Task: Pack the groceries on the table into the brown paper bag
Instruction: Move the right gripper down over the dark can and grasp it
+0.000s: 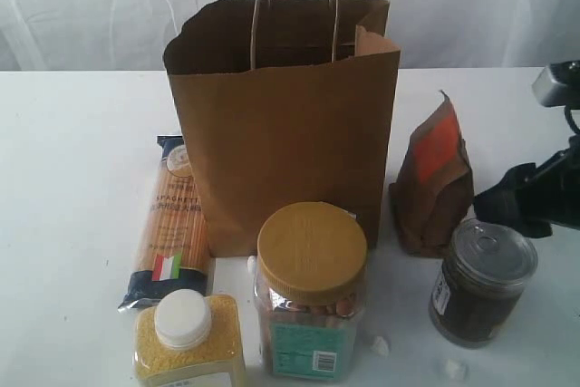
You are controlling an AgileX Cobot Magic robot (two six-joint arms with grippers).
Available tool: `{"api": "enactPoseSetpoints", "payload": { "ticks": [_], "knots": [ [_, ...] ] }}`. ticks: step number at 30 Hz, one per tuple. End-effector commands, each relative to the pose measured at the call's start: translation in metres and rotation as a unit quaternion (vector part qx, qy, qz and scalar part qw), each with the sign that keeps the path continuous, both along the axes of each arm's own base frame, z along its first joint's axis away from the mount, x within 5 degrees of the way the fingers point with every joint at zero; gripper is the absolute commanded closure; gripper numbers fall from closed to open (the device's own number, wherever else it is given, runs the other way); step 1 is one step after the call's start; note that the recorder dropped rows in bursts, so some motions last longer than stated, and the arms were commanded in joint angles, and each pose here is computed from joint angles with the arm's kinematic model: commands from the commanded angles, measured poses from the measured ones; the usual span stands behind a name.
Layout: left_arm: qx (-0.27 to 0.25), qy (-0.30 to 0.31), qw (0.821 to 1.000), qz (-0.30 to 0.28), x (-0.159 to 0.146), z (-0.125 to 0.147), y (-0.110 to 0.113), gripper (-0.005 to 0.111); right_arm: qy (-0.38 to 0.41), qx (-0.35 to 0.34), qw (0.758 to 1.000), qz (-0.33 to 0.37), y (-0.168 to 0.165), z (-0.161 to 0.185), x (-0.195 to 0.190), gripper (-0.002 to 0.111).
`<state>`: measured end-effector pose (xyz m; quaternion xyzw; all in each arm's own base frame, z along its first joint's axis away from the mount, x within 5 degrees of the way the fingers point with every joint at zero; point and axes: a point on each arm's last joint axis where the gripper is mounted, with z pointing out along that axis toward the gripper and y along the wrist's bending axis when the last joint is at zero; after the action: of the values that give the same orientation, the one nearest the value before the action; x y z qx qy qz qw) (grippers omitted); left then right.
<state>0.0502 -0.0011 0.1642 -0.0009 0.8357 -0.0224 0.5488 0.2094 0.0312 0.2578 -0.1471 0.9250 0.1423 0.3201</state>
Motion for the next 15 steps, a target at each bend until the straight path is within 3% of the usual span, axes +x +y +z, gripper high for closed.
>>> {"api": "enactPoseSetpoints", "payload": {
  "ticks": [1, 7, 15],
  "knots": [
    [0.000, 0.000, 1.000, -0.002, 0.000, -0.002, 0.000, 0.107, 0.007, 0.025, 1.000, -0.001, 0.003, -0.003, 0.001, 0.029],
    [0.000, 0.000, 1.000, -0.002, 0.000, -0.002, 0.000, 0.107, 0.011, 0.021, 0.998, 0.050, 0.016, 0.002, -0.002, 0.029],
    [0.000, 0.000, 1.000, -0.002, 0.000, -0.002, 0.000, 0.107, 0.021, -0.107, 0.991, 0.079, 0.034, -0.002, -0.008, 0.029]
  ]
}}
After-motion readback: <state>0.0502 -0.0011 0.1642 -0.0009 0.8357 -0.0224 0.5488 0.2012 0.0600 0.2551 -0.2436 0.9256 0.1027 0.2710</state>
